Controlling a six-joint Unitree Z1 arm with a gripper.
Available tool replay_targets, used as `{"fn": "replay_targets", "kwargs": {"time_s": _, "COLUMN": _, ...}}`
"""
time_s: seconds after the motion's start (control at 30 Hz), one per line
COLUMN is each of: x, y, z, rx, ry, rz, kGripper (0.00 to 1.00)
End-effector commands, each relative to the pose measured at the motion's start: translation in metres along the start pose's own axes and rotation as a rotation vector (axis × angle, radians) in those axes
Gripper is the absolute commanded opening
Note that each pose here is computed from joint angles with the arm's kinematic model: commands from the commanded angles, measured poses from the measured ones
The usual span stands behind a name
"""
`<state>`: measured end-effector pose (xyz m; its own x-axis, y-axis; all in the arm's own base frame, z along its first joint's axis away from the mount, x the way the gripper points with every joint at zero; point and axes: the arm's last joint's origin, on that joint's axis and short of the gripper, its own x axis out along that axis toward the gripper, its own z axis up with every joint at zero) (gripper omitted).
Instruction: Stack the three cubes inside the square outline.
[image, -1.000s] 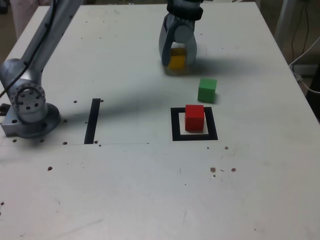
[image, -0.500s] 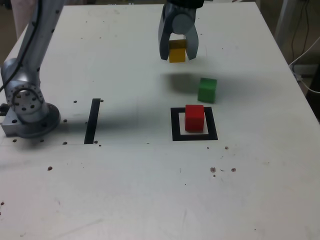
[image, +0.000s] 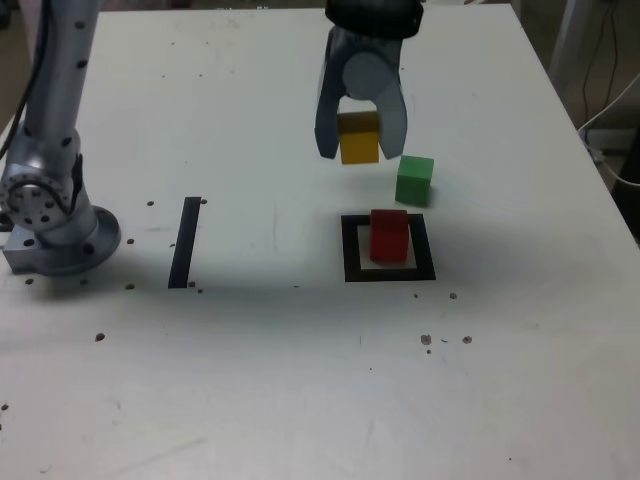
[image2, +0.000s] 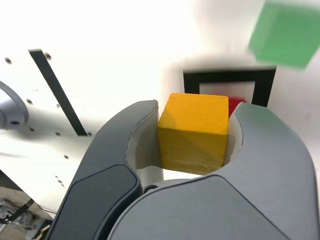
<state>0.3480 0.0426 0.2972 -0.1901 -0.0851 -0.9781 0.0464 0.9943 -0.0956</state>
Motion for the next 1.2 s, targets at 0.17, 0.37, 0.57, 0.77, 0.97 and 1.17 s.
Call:
{"fn": "replay_targets", "kwargs": {"time_s": 0.17, "x": 0.003, "y": -0.032, "z": 0.005, "rx": -0.006, "ry": 0.008, "rz": 0.01, "kGripper": 0.28}}
{"fn": "replay_targets", "kwargs": {"time_s": 0.37, "x": 0.01, "y": -0.045, "z": 0.012, "rx": -0.037, "ry": 0.03, "rz": 0.014, "kGripper": 0.28}}
{"fn": "replay_targets", "kwargs": {"time_s": 0.57, "x": 0.02, "y": -0.052, "z": 0.026, "rx": -0.038, "ry": 0.047, "rz": 0.017, "kGripper": 0.28}}
{"fn": "replay_targets", "kwargs": {"time_s": 0.77, "x": 0.027, "y": -0.056, "z": 0.038, "rx": -0.032, "ry": 0.055, "rz": 0.022, "kGripper": 0.28}}
{"fn": "replay_targets", "kwargs": {"time_s": 0.97, "x": 0.03, "y": -0.057, "z": 0.043, "rx": -0.034, "ry": 0.059, "rz": 0.027, "kGripper": 0.28}}
{"fn": "replay_targets", "kwargs": {"time_s": 1.17, "x": 0.034, "y": -0.056, "z": 0.047, "rx": -0.035, "ry": 0.064, "rz": 0.033, "kGripper": 0.28}}
